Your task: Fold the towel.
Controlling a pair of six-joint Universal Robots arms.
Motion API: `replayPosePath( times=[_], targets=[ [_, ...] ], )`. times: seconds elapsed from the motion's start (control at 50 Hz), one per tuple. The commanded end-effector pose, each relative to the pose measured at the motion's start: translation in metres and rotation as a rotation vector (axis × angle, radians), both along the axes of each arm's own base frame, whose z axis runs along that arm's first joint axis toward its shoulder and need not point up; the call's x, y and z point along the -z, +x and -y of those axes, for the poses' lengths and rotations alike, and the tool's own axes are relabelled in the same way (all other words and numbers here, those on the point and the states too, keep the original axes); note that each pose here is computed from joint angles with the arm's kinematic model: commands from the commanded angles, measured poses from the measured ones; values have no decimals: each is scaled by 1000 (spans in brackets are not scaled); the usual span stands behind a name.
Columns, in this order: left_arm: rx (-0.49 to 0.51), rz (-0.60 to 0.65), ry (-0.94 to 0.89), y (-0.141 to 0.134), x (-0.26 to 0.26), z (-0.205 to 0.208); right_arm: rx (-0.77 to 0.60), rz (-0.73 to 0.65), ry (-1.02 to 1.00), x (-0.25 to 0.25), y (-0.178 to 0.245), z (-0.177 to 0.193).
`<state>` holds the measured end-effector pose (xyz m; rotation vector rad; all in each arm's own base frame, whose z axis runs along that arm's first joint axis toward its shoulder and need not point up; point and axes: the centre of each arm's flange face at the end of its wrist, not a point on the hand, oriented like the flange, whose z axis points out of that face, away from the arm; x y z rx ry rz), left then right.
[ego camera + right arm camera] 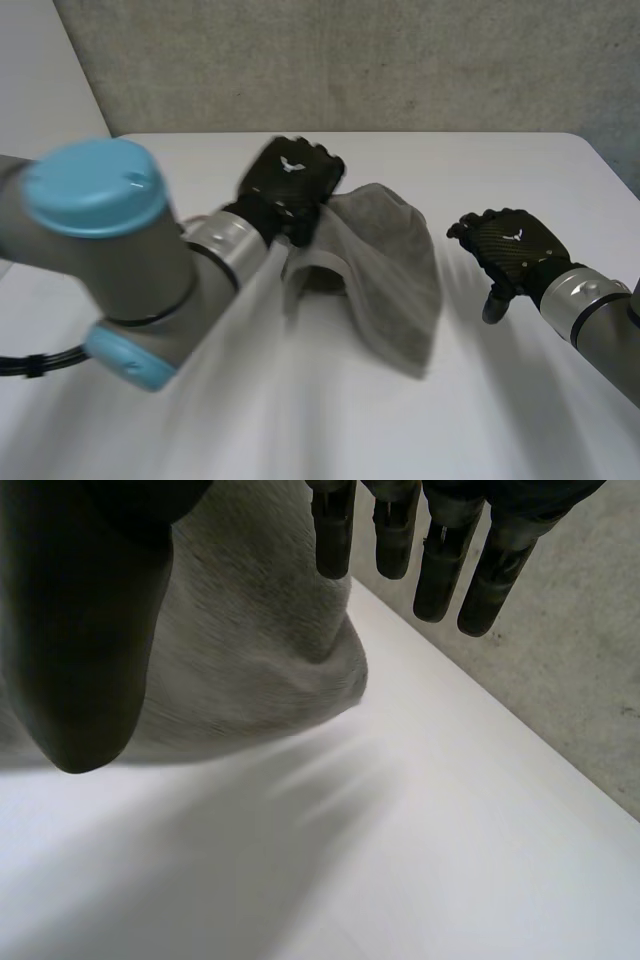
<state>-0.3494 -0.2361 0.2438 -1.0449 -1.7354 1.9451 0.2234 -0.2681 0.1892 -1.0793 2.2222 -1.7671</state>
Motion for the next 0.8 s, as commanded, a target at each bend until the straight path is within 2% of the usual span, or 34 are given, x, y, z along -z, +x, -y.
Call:
replayPosePath(
  times=[0.02,0.08,0.12,0.14,0.18,0.3,0.4,0.46,0.52,0.64,0.8],
  targets=[
    [-143,-13,-47,62,-28,10,-10,51,3,-7,4,0],
    [-167,-10,-51,74,-30,16,-12,52,-1,-8,4,1],
    [-223,-4,-49,102,-29,36,-32,54,-14,-11,10,-1],
    [-223,-4,-49,102,-29,36,-33,54,-14,-11,10,-1],
    [-274,6,-38,131,-25,57,-75,61,-32,-16,23,-6],
    [-318,18,-9,157,-14,78,-137,69,-53,-21,44,-10],
    [-344,103,17,165,19,101,-189,60,-26,-15,63,-14],
    [-400,219,-7,188,42,127,-230,45,8,-6,81,-16],
    [-421,256,10,196,56,136,-245,36,32,2,89,-15],
    [-435,262,38,194,66,137,-253,28,39,9,98,-14],
    [-447,230,28,178,58,129,-216,36,-16,7,104,-1]
  ],
)
